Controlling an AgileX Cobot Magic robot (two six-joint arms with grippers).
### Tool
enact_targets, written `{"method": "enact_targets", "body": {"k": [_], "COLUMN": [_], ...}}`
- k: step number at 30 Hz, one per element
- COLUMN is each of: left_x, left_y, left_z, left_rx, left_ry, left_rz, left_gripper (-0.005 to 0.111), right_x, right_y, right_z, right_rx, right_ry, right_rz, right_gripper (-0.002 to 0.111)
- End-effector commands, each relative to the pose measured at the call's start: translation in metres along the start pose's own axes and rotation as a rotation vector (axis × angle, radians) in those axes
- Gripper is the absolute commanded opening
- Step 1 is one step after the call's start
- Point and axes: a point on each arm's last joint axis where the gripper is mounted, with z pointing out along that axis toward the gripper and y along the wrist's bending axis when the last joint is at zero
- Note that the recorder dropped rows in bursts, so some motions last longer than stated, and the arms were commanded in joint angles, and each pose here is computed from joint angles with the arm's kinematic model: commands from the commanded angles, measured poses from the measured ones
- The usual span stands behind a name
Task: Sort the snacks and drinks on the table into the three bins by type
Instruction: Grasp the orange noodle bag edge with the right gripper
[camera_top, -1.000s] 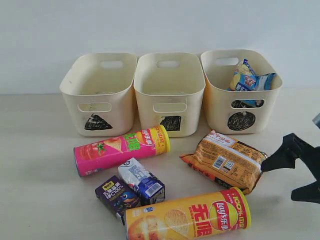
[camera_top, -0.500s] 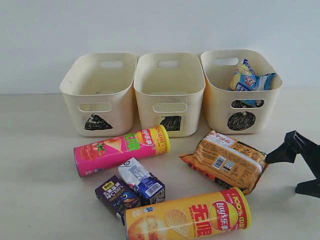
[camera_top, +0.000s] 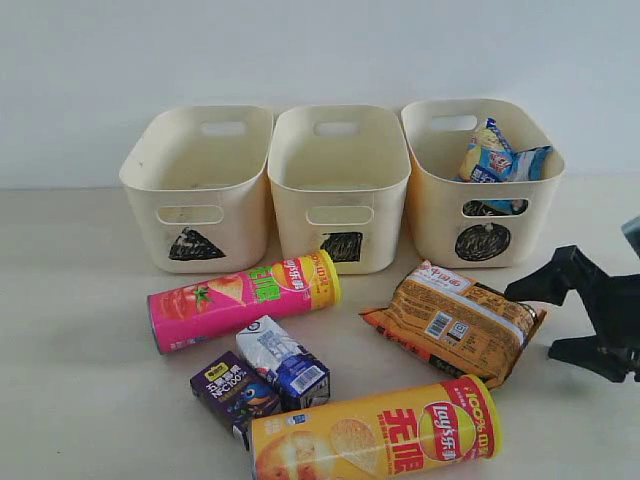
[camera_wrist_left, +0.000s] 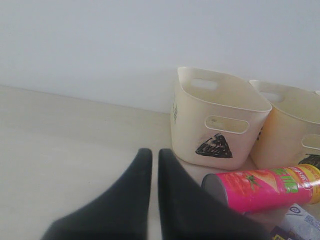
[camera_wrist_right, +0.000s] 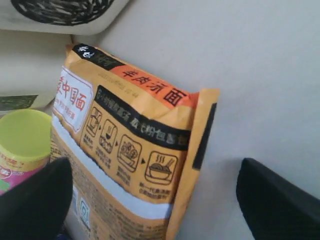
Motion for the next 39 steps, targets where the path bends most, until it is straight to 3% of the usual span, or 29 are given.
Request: {"method": "enact_targets", "body": {"k": [1,16,21,25,30,39], "left_x": [0.001,0.001,0.001,0.001,0.001,0.001], "left_y": [0.0,0.0,0.0,0.0,0.0,0.0], "left_z": [0.0,0.0,0.0,0.0,0.0,0.0], "left_rx": [0.001,0.001,0.001,0.001,0.001,0.001], "left_ry": [-0.003,-0.003,-0.003,-0.003,-0.003,-0.003], "left_rz": [0.003,0.003,0.003,0.003,0.003,0.003], "left_gripper": [0.004,0.004,0.004,0.004,0.004,0.004], "right_x": [0.001,0.011,0.012,0.014,0.016,0.012], "right_y": [-0.011,0.014,0.012,0.011,0.011,0.027], "right_z": [0.017,0.066,0.065,0.065,0.065,0.053], "right_rx": [0.202,0.255,0.276,0.284,0.28,0.228], "right_ry": [0.013,0.07,0.091,0.12,0.15,0.134], "right_rz": [-0.115,-0.248,-0.3,-0.34,-0.372,-0.415], "right_gripper": [0.084,0.081,0.049,0.036,0.0,0.0]}}
